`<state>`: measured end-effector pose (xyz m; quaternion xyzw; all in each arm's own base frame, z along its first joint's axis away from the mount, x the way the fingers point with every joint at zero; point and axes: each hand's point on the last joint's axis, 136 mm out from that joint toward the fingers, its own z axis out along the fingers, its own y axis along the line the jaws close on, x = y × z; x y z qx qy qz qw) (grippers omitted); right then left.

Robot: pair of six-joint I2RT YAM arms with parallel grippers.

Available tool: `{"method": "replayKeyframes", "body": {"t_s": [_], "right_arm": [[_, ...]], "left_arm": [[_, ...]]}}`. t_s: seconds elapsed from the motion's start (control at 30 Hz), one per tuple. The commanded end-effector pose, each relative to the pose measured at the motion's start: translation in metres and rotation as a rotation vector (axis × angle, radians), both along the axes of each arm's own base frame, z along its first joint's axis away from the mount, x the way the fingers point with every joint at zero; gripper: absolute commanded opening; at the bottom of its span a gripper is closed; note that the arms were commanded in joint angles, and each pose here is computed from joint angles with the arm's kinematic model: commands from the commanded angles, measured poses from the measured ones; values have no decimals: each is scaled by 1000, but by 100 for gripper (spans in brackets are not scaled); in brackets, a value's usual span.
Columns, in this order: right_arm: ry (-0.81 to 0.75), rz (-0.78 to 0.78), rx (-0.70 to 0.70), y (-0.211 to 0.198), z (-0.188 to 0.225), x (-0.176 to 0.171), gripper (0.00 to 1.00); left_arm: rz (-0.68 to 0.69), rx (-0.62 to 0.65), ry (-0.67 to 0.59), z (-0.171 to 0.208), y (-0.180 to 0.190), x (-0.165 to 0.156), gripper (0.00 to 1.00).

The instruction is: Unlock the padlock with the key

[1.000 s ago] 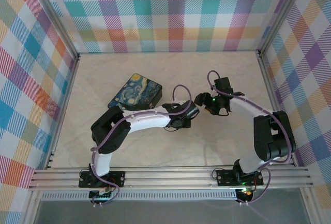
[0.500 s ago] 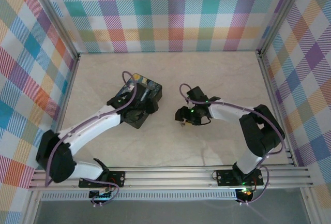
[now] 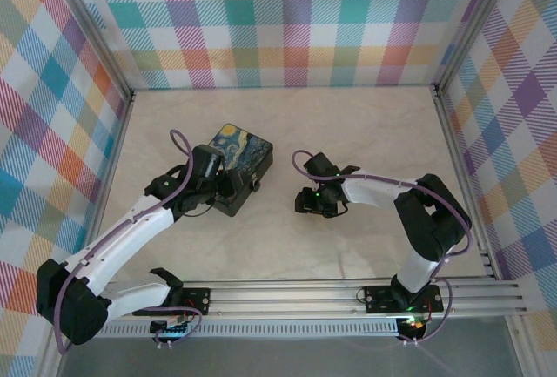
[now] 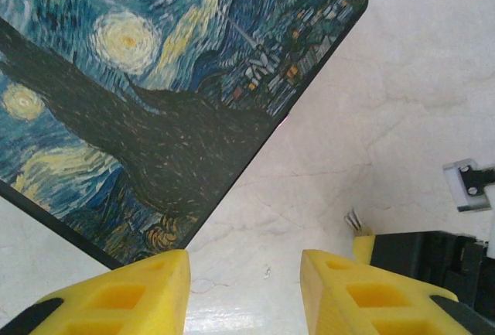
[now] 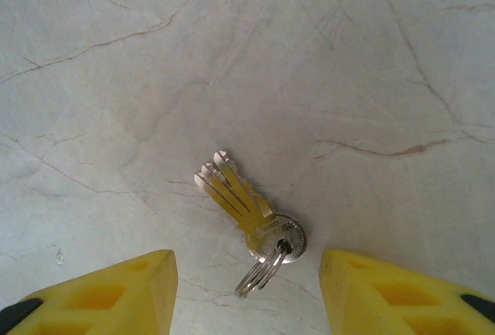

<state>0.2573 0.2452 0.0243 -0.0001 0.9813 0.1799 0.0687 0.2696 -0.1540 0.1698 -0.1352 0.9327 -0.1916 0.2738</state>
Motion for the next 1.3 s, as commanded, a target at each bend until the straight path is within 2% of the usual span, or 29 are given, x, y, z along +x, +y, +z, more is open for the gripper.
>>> {"method": "replayKeyframes", "body": {"t_s": [0.0, 0.13, 0.23, 0.5, 0.7, 1.07, 1.27], "right_arm": [[-18, 2, -99, -12, -6, 9, 52], [-24, 24, -129, -12, -8, 15, 51], [-17, 40, -125, -8, -10, 17, 43], [3, 31, -130, -6, -28, 18, 34], [-12, 9, -129, -10, -37, 22, 30], [-77, 35, -95, -4, -20, 36, 36], [-78, 44, -78, 2, -23, 44, 34]], "left_arm": [[-11, 1, 36, -11, 2, -5, 41], [-8, -14, 45, -15, 0, -5, 41], [-4, -19, 41, -12, 1, -4, 41], [-22, -29, 45, -10, -4, -2, 41], [-105, -52, 82, -19, -25, -8, 33], [-150, -43, 100, -21, -40, -8, 32], [-162, -29, 112, -24, -41, -7, 32]]}}
